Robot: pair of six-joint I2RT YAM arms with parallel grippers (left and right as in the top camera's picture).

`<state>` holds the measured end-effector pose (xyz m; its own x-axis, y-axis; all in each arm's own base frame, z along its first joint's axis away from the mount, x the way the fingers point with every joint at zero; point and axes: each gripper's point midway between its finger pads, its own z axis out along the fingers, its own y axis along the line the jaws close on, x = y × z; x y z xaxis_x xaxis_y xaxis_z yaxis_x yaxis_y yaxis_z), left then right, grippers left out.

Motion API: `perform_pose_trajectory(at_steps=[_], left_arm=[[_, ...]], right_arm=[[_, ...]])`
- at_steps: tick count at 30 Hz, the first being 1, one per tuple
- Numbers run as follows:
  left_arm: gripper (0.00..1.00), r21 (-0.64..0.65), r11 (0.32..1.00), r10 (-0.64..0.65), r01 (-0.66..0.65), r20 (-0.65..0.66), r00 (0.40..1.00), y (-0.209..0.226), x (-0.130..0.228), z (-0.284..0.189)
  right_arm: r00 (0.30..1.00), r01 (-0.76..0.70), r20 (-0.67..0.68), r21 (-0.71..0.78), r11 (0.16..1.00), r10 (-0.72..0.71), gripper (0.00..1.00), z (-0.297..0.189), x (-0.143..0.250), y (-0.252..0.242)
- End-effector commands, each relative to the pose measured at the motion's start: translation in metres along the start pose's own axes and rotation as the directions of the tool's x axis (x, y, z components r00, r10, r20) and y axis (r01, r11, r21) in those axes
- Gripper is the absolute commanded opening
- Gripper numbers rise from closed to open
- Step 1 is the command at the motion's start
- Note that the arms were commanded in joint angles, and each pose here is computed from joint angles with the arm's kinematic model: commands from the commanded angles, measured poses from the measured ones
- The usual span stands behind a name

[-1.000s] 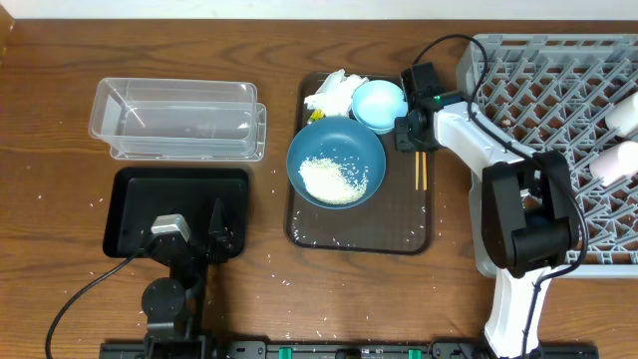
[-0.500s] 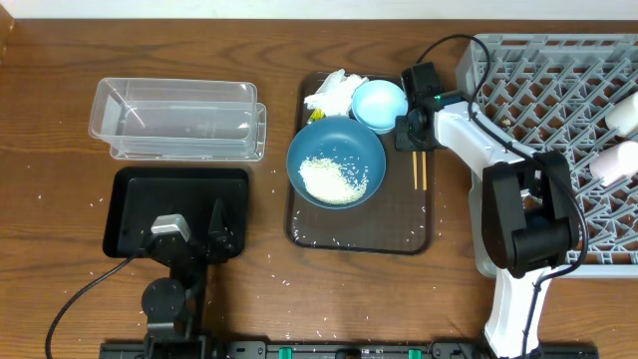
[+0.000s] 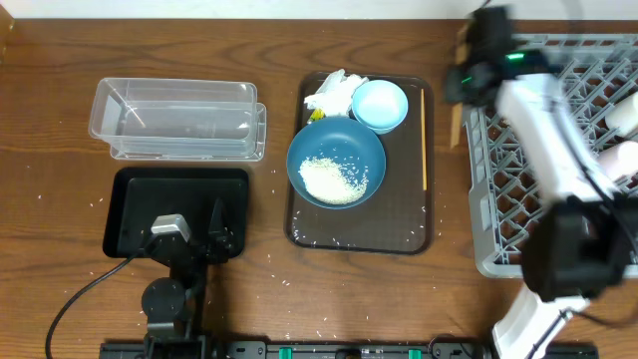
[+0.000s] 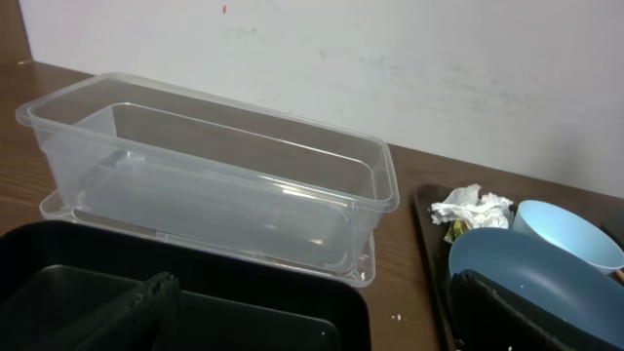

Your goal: Sort waste into correct bins and load items into the dishwasher rack

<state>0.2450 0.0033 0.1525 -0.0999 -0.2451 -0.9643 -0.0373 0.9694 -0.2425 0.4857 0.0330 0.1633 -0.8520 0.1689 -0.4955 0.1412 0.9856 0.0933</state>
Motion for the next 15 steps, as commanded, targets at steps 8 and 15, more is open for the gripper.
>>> perform_pose_trajectory(at_steps=[8, 15], left_arm=[[0.91, -0.008, 1.000, 0.013, -0.014, -0.045, 0.999, 0.003, 0.015, 0.001], [0.91, -0.008, 1.000, 0.013, -0.014, -0.045, 0.999, 0.003, 0.015, 0.001]], right_arm=[[0.996, 0.055, 0.076, 0.001, 0.998, -0.055, 0.01, -0.035, -0.027, -0.084], [0.999, 0.028, 0.034, -0.047, 0.999, -0.026, 0.01, -0.010, -0.021, -0.091]])
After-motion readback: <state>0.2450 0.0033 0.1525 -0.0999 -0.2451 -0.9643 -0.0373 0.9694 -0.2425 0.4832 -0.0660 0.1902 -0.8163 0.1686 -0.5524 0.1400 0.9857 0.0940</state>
